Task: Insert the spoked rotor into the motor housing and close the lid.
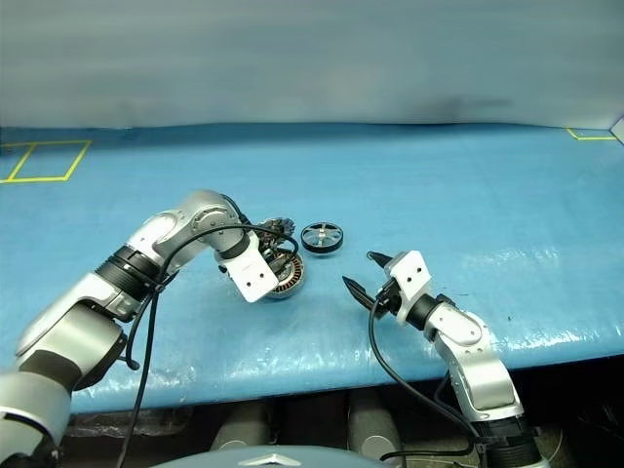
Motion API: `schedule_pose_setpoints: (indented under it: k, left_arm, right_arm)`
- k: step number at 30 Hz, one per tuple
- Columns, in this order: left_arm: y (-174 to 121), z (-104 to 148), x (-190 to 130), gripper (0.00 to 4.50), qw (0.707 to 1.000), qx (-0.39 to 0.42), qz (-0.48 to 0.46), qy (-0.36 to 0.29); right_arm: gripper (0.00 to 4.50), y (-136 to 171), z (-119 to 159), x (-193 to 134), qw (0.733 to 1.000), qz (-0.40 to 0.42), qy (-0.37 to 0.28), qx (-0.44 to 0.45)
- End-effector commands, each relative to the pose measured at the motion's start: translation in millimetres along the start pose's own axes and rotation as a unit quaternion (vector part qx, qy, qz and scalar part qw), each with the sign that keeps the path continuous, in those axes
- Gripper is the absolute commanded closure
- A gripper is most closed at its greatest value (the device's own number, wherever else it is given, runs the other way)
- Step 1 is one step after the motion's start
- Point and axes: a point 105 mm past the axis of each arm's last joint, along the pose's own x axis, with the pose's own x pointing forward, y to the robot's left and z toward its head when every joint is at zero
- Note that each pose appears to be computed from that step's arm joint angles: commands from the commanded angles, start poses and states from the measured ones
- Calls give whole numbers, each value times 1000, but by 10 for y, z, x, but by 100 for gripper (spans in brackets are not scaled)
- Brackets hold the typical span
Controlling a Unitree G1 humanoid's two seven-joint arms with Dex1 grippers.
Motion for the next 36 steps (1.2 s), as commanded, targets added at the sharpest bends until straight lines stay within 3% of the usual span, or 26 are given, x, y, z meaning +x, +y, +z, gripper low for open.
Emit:
schedule_pose_setpoints:
  k: [1,9,16,26,36]
  left_arm:
    - [93,129,-29,238,999,46,7,-8]
    - [136,136,12,238,998,56,18,-11]
    - [106,115,3,7,998,49,31,-18]
    - [39,92,-283,7,996,-20,69,-52]
    - [-54,293,-635,7,975,-112,122,-148]
  right_arm:
    - [65,5,92,-21,1000,-1,-15,-6]
    - [65,27,48,-9,1000,-3,-13,0]
    - [65,39,34,15,1000,0,-12,4]
    - [65,42,36,41,1000,4,-17,11]
    - [65,-12,26,101,1000,4,-19,19]
